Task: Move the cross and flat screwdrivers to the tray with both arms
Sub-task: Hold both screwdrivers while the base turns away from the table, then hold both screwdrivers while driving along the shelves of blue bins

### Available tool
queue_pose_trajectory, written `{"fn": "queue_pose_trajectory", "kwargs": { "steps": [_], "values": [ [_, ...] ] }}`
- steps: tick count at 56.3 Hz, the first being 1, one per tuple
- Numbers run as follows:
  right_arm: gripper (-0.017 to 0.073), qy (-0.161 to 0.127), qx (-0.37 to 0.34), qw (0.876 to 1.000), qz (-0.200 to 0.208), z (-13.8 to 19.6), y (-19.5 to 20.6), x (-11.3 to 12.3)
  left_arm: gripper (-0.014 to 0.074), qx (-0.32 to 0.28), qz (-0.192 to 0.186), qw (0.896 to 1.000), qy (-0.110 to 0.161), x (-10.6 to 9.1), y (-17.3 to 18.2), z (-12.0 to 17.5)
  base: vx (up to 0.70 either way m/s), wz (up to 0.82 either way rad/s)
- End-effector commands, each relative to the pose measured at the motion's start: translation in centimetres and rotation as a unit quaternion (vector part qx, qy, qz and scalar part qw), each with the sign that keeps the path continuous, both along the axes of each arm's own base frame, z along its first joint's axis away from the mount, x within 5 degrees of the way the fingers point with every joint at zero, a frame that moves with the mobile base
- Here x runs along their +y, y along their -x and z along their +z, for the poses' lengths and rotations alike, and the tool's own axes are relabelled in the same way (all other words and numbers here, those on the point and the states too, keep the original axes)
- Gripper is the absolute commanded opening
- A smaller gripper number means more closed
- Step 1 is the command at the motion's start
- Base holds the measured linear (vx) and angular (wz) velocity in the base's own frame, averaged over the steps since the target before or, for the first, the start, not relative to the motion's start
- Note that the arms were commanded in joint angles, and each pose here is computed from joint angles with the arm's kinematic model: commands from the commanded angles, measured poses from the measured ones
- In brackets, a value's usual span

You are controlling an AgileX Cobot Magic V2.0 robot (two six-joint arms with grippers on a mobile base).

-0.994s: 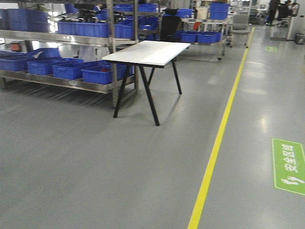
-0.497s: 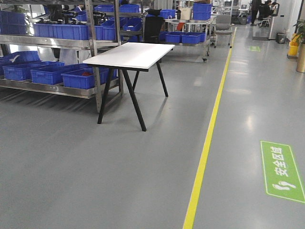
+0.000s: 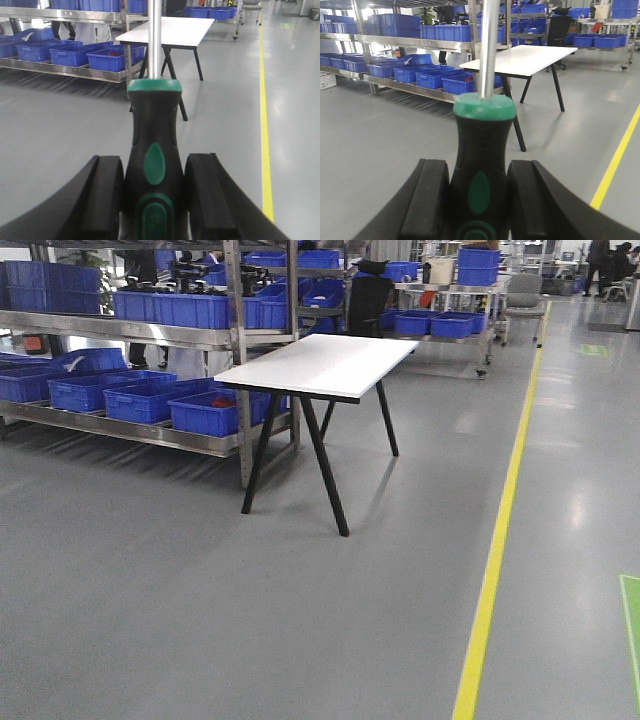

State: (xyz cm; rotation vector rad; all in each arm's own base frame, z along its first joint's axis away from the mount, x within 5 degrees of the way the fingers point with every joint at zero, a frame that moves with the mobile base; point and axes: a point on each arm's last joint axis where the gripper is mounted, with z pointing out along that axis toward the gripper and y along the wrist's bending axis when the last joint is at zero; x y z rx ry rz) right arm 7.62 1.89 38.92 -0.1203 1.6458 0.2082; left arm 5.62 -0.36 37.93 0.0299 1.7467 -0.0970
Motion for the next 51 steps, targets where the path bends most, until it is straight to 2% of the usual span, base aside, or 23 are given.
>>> {"fn": "queue_pose_trajectory", "kwargs": {
  "steps": [1, 51],
  "values": [
    [-0.0008, -0.013, -0.049, 0.999, -0.016, 1.53, -0.04, -0.28, -0.0003, -0.058, -0.005, 0.998, 0.006, -0.08, -0.03, 1.71, 0.45, 0.17],
    [-0.0008, -0.014, -0.049, 0.999, -0.016, 1.53, -0.02, -0.27, -0.0003, -0.056, -0.005, 0.998, 0.006, -0.08, -0.09, 1.69, 0.5, 0.14]
  ]
}}
